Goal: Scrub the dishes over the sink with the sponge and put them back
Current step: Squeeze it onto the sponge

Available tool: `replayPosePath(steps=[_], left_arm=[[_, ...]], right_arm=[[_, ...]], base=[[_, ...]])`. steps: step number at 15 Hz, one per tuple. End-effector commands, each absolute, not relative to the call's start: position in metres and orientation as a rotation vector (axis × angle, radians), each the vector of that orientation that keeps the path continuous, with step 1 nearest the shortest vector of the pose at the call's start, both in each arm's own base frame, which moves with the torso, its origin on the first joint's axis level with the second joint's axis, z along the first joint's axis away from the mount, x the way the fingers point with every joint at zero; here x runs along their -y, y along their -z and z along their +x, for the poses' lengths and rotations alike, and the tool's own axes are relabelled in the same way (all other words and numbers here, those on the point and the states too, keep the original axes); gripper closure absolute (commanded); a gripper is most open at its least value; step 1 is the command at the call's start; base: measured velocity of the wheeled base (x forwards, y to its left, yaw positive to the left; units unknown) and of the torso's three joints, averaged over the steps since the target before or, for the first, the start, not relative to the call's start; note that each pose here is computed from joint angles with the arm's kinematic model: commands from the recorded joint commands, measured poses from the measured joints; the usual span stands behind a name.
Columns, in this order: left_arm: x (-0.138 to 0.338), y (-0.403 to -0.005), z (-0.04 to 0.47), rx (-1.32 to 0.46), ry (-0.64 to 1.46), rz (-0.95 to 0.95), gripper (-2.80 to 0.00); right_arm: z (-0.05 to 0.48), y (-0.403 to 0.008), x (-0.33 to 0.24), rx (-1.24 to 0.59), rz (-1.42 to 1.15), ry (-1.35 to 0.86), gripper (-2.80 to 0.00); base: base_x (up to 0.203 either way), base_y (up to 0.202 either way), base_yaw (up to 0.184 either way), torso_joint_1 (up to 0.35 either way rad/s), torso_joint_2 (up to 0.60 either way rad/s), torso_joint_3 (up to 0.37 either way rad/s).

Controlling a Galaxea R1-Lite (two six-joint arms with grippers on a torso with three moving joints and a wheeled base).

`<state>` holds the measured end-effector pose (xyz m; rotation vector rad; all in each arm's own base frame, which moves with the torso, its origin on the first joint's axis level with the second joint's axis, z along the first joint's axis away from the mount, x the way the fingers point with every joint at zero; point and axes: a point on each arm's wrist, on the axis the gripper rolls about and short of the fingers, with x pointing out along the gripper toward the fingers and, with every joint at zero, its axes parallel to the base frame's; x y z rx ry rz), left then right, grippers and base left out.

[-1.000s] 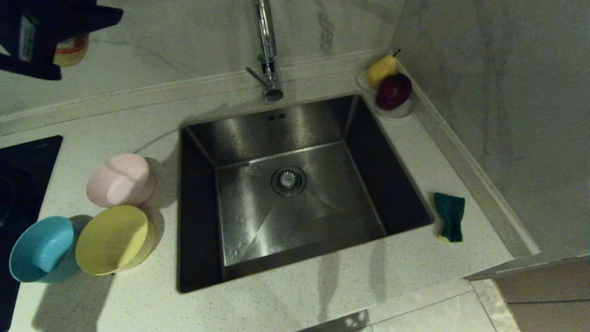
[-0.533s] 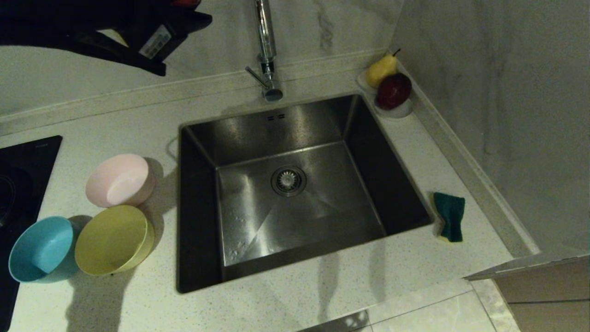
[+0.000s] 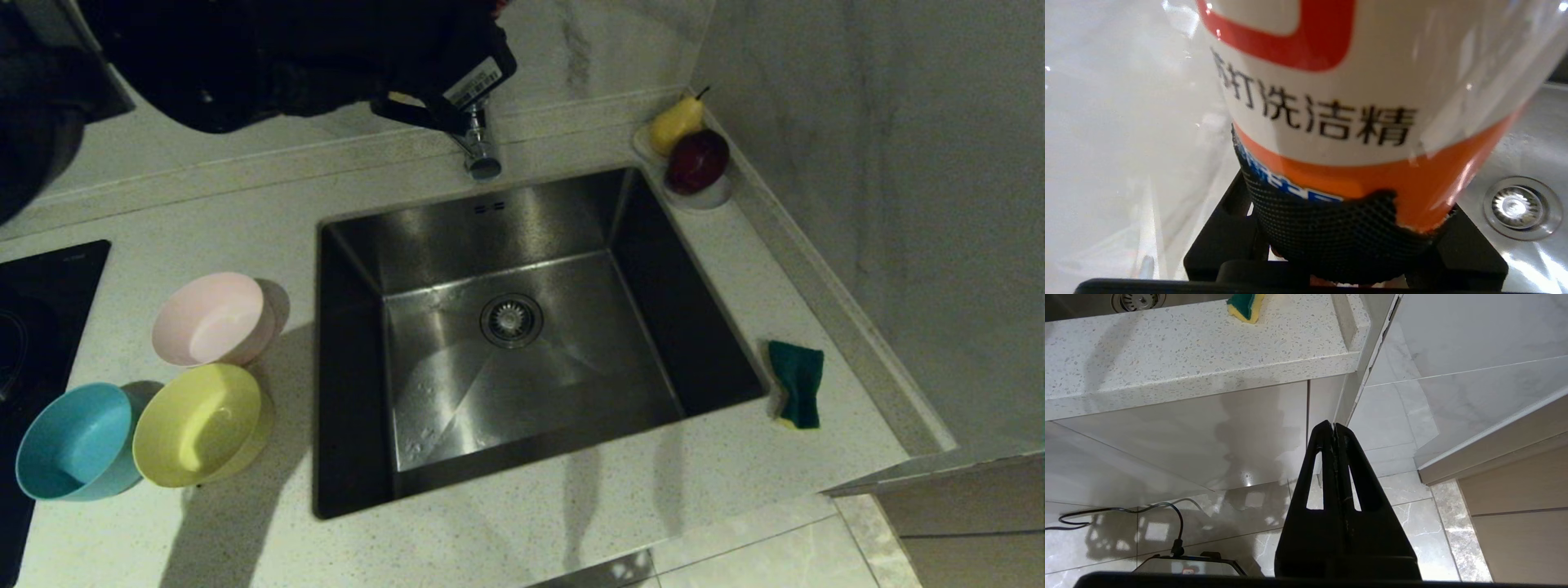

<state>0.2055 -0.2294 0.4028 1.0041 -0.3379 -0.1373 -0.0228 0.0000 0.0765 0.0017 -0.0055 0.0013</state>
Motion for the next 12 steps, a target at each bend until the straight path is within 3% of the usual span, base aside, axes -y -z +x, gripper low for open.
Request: replayPosePath(steps=[1, 12], left_arm=[[0.257, -0.385, 0.211, 0.294, 0.16, 1.044, 0.0], [0.339, -0.321, 0.202, 0.153, 0.177, 1.162, 0.0]], right_arm=[[-0.023, -0.077, 0.0, 0.006, 0.002, -0.002, 0.0], [-0.023, -0.077, 0.0, 0.006, 0.002, -0.002, 0.0]], base=[[0.0, 0.0, 0.0, 0.0, 0.0, 0.0], [0.0, 0.0, 0.0, 0.0, 0.0, 0.0]])
